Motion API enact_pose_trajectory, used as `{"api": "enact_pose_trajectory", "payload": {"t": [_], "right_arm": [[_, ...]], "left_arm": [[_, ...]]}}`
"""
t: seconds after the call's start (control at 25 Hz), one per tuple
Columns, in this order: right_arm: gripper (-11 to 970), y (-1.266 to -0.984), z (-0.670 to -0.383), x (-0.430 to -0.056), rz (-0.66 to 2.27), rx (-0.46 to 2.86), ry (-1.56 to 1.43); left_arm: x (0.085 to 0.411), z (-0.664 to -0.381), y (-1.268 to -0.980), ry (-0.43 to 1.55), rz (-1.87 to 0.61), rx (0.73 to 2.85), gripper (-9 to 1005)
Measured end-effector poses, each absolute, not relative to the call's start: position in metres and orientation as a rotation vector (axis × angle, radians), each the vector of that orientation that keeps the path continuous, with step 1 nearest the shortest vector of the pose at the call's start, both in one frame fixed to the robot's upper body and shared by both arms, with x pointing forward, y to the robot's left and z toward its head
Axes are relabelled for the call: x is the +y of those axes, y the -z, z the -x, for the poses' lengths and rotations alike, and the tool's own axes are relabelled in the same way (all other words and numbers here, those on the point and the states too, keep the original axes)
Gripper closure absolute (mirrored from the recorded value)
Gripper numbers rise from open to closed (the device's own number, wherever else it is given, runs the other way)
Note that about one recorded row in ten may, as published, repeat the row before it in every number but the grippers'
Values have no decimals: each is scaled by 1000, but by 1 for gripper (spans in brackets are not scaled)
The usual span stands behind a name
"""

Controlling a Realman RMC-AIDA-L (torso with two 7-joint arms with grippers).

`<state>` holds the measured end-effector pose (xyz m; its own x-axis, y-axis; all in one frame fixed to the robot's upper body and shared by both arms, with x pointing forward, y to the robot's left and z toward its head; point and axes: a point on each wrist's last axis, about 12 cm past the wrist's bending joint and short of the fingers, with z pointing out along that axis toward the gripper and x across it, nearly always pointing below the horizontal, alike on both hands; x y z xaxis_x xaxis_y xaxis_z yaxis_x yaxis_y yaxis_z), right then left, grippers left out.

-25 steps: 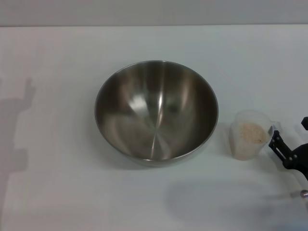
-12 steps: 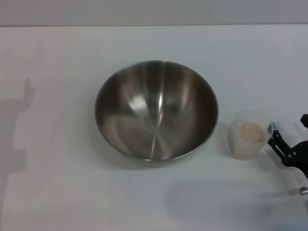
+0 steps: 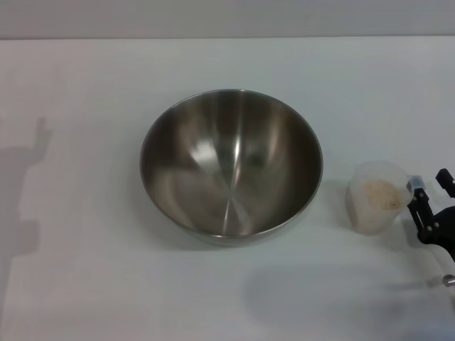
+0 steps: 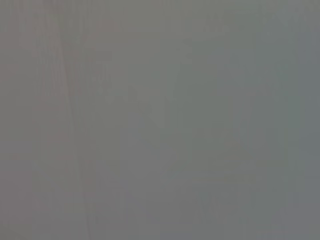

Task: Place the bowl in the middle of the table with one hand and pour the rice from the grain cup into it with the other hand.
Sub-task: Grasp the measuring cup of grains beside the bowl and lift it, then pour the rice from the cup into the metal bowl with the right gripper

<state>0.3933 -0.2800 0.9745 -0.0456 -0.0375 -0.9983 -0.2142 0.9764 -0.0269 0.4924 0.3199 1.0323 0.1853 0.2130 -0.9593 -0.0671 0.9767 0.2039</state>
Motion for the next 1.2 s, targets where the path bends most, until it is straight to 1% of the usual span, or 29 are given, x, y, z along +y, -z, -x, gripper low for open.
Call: {"api": "enact_pose_trajectory", "payload": {"t": [0.48,0.68,0.96,1.0,1.04,1.2], "right_arm": [[786,-975,-395,-281,193,1610,-136],[937,-979,-395,-283,175,1581,-129],[940,-1001,-396,-287,143,1395,-116],[940,-1008,-402,-288,154,1337,-116],[940,-1008,-402,-288,154,1337,-116],[939,-1024,-431,-286,199,1236,-117]], "left_arm": [[316,-492,-1031,-181,-145,1375,171],[315,-493,-1031,-178,-149,1374,171],[311,-491,-1029,-165,-167,1384,171],[311,-491,-1029,-165,-167,1384,171],[310,-491,-1028,-164,-168,1386,171],[307,-490,-1026,-151,-184,1396,171]]}}
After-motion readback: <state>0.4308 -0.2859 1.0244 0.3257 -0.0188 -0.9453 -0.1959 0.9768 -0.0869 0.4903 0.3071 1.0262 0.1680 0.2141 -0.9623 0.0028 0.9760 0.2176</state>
